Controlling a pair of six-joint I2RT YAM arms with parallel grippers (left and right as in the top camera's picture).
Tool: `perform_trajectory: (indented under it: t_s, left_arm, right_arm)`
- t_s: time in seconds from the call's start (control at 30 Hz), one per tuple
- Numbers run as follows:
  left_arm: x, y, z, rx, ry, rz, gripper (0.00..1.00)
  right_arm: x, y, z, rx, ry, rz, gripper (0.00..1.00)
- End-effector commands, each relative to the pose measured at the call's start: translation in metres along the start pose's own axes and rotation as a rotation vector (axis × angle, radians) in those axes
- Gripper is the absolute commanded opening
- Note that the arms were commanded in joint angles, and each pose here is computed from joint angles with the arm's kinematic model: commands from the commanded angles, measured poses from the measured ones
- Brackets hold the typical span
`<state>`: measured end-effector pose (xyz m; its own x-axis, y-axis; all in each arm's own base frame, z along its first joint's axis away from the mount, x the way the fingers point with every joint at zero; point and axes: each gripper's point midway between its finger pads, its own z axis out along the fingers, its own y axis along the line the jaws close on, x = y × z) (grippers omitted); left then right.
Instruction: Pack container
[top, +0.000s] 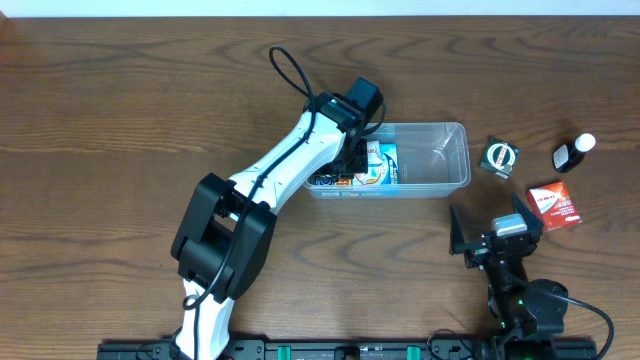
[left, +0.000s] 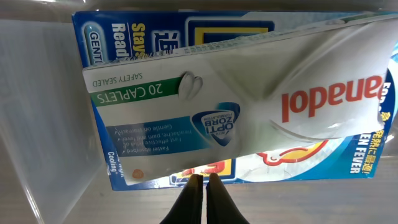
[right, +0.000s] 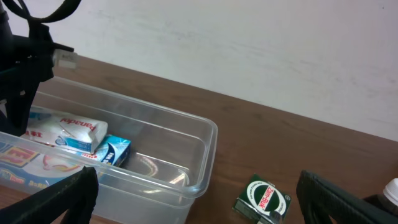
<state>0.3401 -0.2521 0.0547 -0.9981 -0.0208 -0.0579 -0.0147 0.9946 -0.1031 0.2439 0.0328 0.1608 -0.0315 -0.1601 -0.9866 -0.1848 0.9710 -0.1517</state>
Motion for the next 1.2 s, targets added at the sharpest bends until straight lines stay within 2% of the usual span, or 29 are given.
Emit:
perform_trajectory:
  t_s: [0.0, 0.97, 1.17]
  left_arm:
    - [0.001, 0.006, 0.009, -0.031, 0.011, 0.013, 0.06]
    - [-0.021, 0.021, 0.007, -0.133, -0.104, 0.029, 0.06]
    - [-0.016, 0.020, 0.007, -0.123, -0.082, 0.029, 0.06]
  right_arm:
    - [0.001, 0.002, 0.000, -0.007, 0.002, 0.008, 0.99]
    - [0.001, 0.002, 0.000, -0.007, 0.002, 0.008, 0.99]
    - [0.001, 0.002, 0.000, -0.007, 0.002, 0.008, 0.99]
